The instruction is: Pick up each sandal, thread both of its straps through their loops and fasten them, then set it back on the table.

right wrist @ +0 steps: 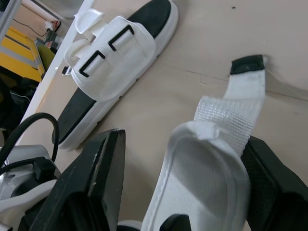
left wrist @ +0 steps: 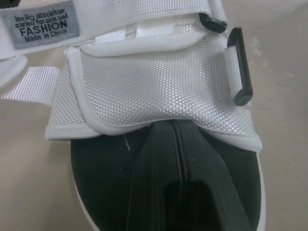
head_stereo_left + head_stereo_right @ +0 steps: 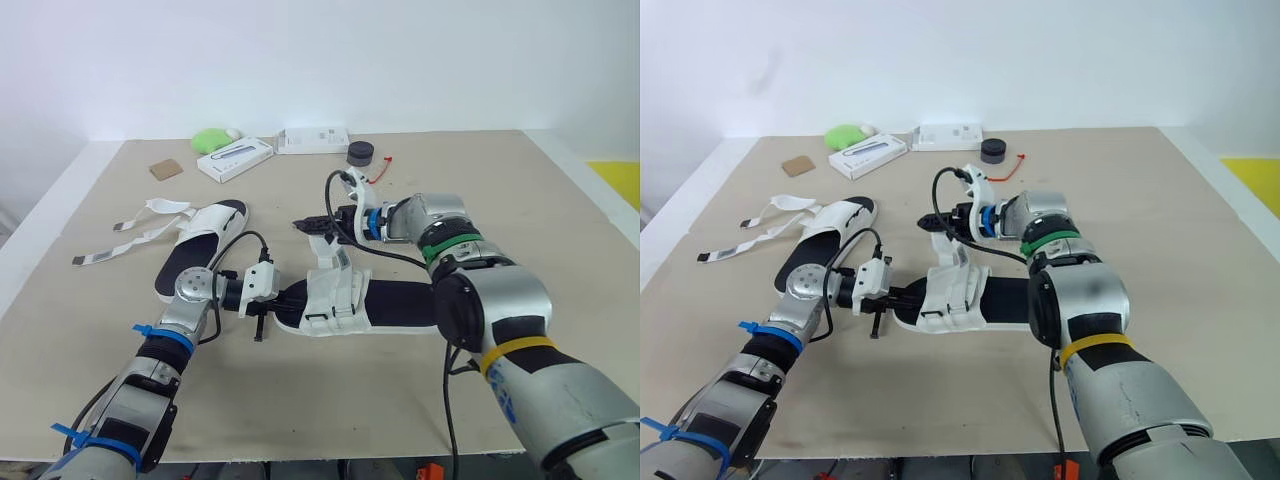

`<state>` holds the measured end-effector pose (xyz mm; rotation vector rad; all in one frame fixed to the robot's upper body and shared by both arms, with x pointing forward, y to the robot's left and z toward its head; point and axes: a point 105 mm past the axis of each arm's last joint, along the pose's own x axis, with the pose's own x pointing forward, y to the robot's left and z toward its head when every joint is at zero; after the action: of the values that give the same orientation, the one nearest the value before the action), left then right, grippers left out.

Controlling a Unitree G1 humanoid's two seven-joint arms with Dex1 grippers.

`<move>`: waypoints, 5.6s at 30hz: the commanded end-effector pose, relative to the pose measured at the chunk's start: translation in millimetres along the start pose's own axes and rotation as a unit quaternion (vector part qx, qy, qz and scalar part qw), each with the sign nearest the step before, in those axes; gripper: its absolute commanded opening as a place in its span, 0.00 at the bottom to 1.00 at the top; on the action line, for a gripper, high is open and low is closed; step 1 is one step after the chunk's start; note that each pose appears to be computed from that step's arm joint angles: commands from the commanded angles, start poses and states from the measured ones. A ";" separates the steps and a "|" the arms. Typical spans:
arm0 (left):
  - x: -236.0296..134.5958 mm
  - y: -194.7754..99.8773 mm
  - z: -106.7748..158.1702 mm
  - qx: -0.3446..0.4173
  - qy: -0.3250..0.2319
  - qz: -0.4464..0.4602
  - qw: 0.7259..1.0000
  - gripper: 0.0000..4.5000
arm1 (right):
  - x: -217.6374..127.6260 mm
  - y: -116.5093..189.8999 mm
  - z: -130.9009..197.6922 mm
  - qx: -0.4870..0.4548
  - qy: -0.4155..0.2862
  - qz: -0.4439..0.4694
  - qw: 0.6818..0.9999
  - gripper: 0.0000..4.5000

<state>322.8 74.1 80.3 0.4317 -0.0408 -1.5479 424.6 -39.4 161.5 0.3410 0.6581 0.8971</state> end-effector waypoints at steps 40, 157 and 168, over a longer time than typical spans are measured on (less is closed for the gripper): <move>3.9 -53.7 -65.5 -0.122 0.095 -0.053 0.987 0.00 | -39.0 75.9 35.6 -0.461 -0.111 0.120 0.872 0.01; 17.1 -53.2 -62.6 -0.116 0.090 -0.083 0.986 0.00 | -73.5 75.8 -70.6 0.069 0.077 0.040 0.994 0.00; 13.8 -51.1 -63.1 -0.118 0.091 -0.074 0.986 0.00 | -67.7 66.6 -90.4 0.096 0.120 0.031 0.988 0.00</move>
<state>322.4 57.7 77.3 0.4151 -0.0474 -1.5909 298.5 -56.2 150.6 0.4305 0.9672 0.9122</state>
